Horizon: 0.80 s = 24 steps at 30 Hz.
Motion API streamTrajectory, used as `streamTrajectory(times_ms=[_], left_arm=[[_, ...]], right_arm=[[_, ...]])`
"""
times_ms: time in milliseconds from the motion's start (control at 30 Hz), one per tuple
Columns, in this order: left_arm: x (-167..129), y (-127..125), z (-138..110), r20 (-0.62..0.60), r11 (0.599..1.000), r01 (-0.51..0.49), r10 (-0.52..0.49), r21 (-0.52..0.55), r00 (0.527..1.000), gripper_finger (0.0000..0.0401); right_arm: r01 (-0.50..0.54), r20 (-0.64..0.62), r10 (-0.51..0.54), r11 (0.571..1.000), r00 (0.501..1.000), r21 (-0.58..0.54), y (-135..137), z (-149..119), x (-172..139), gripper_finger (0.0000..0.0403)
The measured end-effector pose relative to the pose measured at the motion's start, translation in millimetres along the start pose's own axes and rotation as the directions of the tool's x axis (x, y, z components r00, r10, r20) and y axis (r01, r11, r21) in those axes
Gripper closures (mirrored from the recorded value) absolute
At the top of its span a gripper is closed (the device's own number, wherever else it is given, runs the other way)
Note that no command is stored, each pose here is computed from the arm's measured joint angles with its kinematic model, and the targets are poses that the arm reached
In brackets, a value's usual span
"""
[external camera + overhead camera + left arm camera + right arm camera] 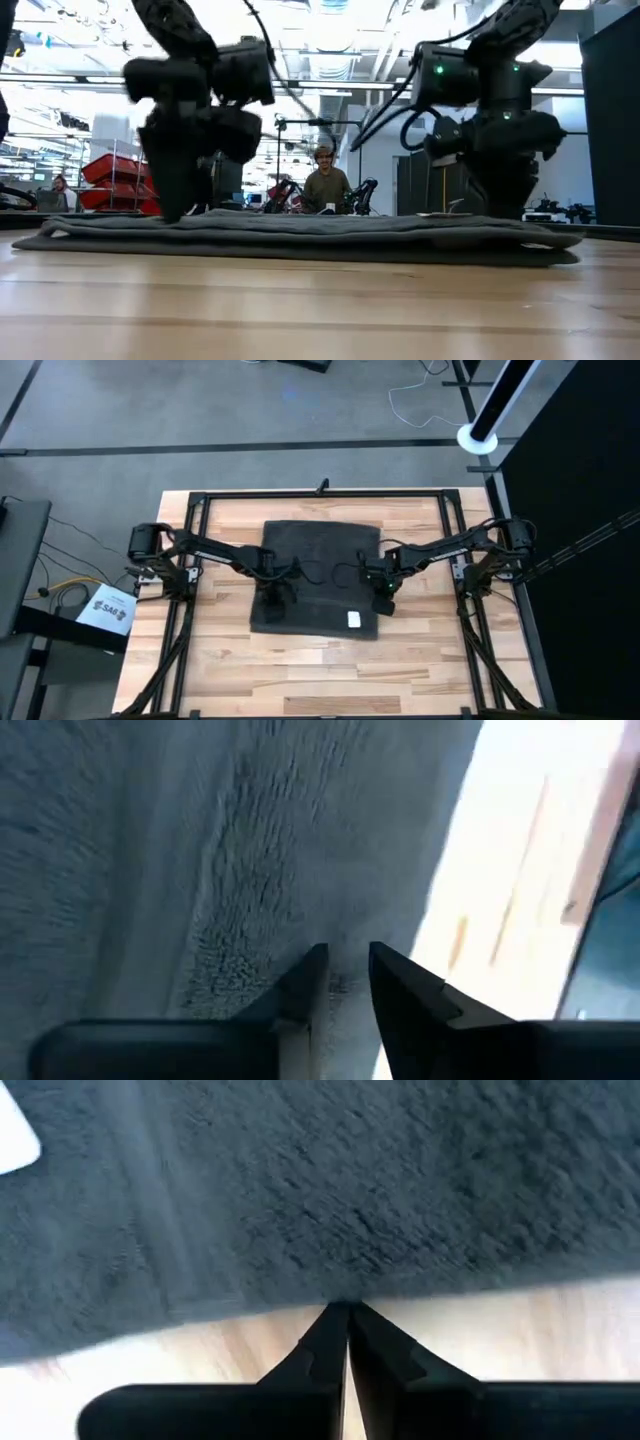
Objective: Roll towel
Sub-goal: Roll the black towel
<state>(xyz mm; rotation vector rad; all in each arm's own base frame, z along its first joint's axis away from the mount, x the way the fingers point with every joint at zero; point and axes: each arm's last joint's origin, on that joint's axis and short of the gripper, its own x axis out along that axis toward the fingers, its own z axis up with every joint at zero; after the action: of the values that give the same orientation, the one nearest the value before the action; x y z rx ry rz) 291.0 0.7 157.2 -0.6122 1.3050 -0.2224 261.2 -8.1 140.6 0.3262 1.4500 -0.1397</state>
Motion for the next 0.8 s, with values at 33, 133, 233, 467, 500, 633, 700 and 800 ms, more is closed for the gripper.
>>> streamTrajectory(times_ms=[33, 133, 233, 467, 500, 633, 700, 800], left_arm=[[-9, -6, 3, 0.033, 1.0, 0.01, -0.01, 0.0, 0.999, 0.0349], [-37, -24, 12, 0.165, 1.0, 0.003, -0.007, 0.026, 0.986, 0.0356], [-63, -29, 16, 0.322, 0.986, -0.165, 0.15, 0.019, 0.935, 0.0358], [-78, 33, 25, 0.353, 0.9, -0.408, 0.435, -0.153, 0.828, 0.0358], [-74, 46, 26, 0.321, 0.901, -0.403, 0.435, -0.162, 0.841, 0.0358], [-51, 89, 28, 0.18, 0.91, -0.37, 0.402, -0.19, 0.898, 0.0358], [-38, 100, 28, 0.121, 0.933, -0.297, 0.325, -0.202, 0.938, 0.0359], [-21, 98, 24, 0.034, 0.965, -0.15, 0.161, -0.215, 0.986, 0.0359]], right_arm=[[0.013, -0.025, -0.013, 1.0, 1.0, -0.004, -1, -4, -3, 0.0401], [0.0, 0.046, 0.002, 1.0, 0.999, -0.027, 2, -4, -25, 0.0402], [-0.023, 0.128, 0.027, 0.999, 0.991, -0.031, 2, -6, -42, 0.0402], [-0.166, 0.303, 0.148, 0.985, 0.941, 0.035, -10, 23, -33, 0.0402], [-0.174, 0.304, 0.156, 0.984, 0.94, 0.035, -9, 28, -25, 0.0402], [-0.197, 0.27, 0.179, 0.979, 0.946, 0.044, -11, 40, 7, 0.0403], [-0.198, 0.23, 0.178, 0.978, 0.957, 0.068, -16, 41, 16, 0.0403], [-0.121, 0.159, 0.1, 0.985, 0.982, 0.124, -31, 38, 17, 0.0403]])
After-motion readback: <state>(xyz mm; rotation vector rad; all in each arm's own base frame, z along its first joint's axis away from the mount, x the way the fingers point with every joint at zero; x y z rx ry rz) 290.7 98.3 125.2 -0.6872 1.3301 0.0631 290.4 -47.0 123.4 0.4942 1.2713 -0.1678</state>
